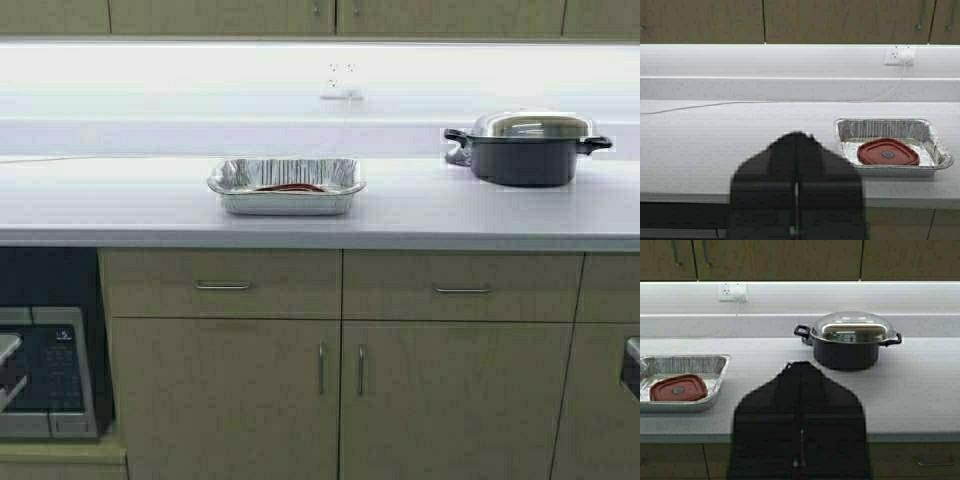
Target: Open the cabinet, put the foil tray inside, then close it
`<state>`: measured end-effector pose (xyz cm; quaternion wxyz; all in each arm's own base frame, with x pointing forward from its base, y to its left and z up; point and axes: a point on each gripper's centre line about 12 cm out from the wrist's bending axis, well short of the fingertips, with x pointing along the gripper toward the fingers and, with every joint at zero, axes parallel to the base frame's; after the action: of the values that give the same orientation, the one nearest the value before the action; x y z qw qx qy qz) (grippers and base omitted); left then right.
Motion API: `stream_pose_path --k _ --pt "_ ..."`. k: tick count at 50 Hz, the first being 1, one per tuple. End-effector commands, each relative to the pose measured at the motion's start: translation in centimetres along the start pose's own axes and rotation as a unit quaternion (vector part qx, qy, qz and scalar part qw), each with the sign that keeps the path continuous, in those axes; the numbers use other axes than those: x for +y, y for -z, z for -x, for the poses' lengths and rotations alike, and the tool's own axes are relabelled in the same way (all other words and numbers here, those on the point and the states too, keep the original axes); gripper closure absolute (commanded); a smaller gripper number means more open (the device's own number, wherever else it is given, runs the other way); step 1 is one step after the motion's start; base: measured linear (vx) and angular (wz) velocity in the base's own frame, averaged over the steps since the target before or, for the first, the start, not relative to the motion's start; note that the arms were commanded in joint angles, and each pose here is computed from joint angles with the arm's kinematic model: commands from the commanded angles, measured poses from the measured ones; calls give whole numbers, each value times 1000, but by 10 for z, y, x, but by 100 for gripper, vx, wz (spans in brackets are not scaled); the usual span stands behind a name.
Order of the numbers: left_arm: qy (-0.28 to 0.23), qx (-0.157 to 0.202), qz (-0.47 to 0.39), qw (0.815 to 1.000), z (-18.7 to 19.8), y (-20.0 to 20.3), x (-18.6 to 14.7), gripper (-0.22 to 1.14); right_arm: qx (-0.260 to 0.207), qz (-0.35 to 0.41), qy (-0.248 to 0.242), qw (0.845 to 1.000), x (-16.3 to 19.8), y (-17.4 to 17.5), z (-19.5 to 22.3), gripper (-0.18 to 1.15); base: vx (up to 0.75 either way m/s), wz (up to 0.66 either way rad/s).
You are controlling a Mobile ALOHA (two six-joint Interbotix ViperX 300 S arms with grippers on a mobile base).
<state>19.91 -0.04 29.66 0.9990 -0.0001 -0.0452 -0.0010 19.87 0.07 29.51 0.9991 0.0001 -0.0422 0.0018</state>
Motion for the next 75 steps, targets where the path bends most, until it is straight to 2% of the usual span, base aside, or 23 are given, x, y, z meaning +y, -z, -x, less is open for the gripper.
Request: stream_pose_path --k 1,4,29,75 --pt "6 -5 -5 1000 3 4 -2 90 2 -5 0 1000 0 0 -2 94 3 0" --pt "7 -11 -9 1000 3 3 -2 85 5 -7 0 1000 0 2 -3 88 5 0" --pt "8 -8 -13 1000 2 7 -3 89 18 -26 -1 999 0 8 -5 90 14 0" --pt "9 -4 0 1000 7 14 -3 89 26 0 -9 1000 2 11 -4 90 29 -1"
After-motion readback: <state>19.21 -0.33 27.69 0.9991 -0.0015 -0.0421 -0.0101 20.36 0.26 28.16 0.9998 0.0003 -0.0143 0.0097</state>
